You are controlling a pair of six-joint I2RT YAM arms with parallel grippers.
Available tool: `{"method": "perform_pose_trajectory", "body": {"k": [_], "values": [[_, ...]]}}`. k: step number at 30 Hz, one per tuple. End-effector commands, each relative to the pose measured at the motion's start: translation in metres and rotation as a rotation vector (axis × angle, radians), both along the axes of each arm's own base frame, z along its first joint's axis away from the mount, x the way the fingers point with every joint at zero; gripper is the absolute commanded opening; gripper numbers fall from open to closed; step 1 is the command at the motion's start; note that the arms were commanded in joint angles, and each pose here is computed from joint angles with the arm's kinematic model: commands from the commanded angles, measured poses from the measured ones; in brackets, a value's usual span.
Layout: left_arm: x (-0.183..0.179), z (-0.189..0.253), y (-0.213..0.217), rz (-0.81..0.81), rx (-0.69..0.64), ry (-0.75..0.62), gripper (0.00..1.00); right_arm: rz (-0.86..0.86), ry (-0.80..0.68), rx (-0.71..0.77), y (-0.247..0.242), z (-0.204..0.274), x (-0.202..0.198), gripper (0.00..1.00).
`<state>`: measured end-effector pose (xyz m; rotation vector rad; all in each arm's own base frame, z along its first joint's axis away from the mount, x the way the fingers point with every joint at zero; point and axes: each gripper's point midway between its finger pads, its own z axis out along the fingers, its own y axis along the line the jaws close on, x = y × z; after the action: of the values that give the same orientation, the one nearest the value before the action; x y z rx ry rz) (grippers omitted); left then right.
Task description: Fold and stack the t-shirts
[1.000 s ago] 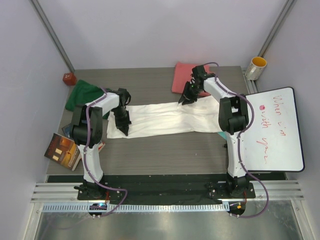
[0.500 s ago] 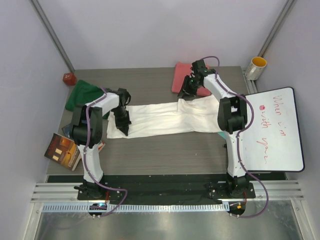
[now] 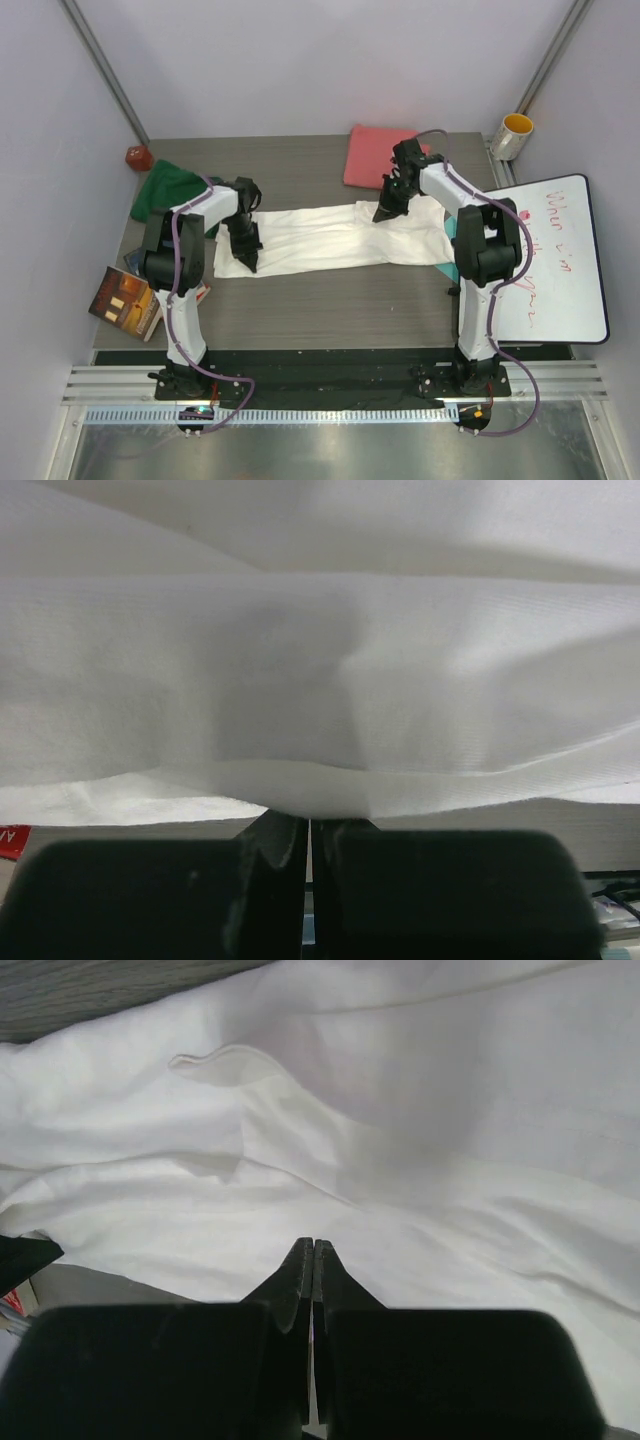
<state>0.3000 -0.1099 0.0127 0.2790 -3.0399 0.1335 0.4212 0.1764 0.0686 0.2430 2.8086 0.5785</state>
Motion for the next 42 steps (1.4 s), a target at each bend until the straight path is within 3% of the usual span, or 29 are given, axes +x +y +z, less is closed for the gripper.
{"method": "perform_pose_trajectory", "body": {"k": [1, 18, 42], "values": [[-0.002, -0.02, 0.001, -0.014, 0.008, 0.011, 0.0, 0.01, -0.074, -0.023, -0.004, 0.011, 0.004, 0.01], [-0.016, -0.016, 0.007, -0.013, 0.024, 0.022, 0.0, -0.052, -0.041, -0.173, -0.03, -0.039, 0.022, 0.01], [-0.033, -0.012, 0.012, -0.035, 0.033, 0.057, 0.0, -0.264, -0.127, -0.243, -0.113, -0.03, 0.086, 0.01]]}}
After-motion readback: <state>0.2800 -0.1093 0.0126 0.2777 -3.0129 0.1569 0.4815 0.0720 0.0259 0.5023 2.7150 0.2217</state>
